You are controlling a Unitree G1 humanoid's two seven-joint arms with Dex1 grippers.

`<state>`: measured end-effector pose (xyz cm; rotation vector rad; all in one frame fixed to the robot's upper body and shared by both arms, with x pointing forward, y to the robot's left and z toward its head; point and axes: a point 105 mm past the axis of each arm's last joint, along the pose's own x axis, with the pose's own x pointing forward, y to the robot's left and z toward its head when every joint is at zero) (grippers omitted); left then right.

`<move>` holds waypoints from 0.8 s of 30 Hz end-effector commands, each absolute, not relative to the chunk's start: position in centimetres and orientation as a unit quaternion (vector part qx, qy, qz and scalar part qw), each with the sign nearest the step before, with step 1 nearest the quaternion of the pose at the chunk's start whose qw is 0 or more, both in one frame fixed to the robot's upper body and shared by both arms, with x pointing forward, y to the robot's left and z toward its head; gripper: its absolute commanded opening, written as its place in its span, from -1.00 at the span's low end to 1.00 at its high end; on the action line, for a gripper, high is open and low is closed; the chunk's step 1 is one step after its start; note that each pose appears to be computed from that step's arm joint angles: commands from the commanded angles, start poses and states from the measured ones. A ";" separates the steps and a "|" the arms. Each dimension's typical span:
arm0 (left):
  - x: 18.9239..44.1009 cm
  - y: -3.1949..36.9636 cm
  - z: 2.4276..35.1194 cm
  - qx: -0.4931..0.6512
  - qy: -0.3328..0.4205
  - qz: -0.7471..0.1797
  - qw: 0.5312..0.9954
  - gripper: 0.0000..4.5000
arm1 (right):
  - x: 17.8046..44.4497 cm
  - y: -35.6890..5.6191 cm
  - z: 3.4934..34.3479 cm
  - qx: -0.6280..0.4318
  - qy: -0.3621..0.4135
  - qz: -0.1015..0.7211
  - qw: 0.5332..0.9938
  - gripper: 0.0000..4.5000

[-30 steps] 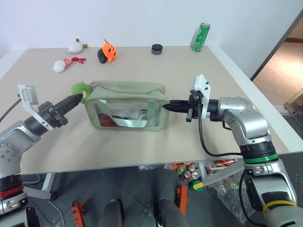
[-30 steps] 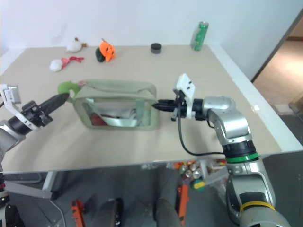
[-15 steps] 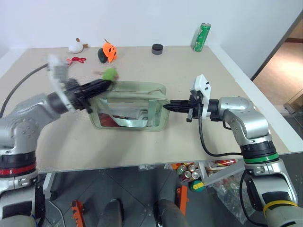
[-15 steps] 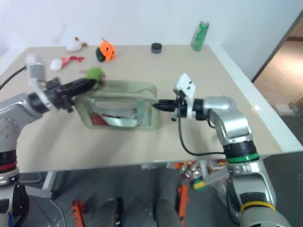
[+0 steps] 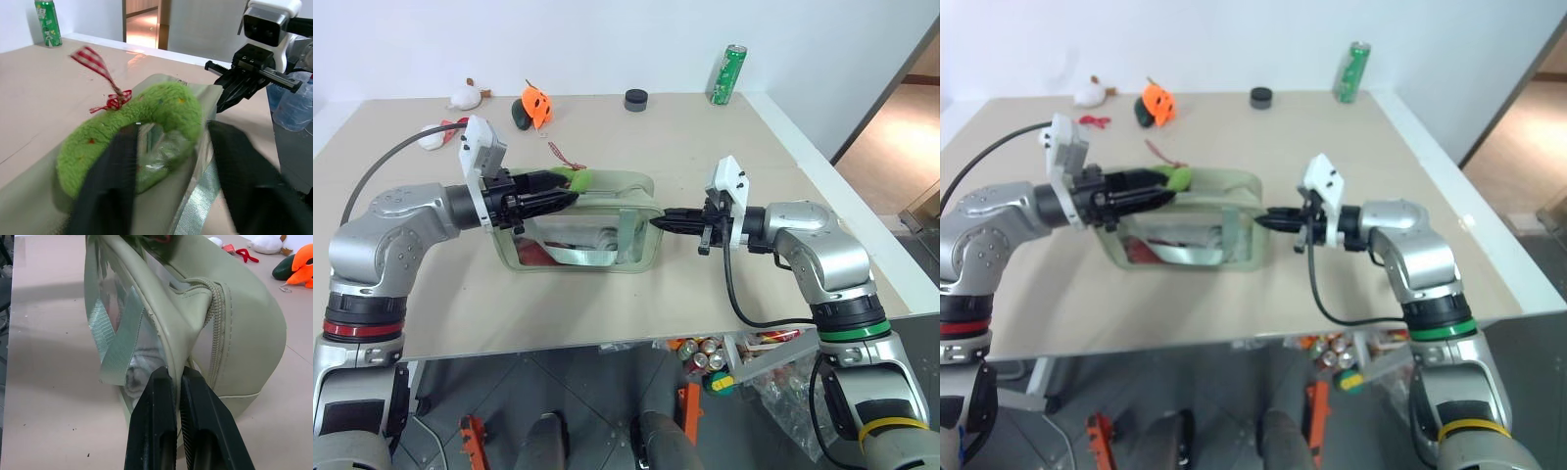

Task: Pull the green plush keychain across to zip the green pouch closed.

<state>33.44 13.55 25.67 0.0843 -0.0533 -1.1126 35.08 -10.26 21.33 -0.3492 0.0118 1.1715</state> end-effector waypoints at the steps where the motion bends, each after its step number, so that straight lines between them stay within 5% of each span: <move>1: 32.6 13.9 27.5 0.044 -0.055 -0.533 0.843 0.64 | 34.9 -10.8 22.5 -0.173 -0.013 0.541 0.823 -1.00; 2: 32.4 14.0 27.8 0.041 -0.059 -0.537 0.841 0.77 | 34.9 -10.8 22.5 -0.173 -0.013 0.541 0.823 -1.00; 12: 30.8 19.2 30.4 -0.045 -0.109 -0.497 0.860 0.77 | 34.9 -10.6 22.5 -0.173 -0.012 0.546 0.820 -1.00; 24: 29.9 23.7 21.6 -0.012 0.040 -0.424 0.905 0.77 | 34.9 -10.5 22.3 -0.172 -0.009 0.549 0.818 -1.00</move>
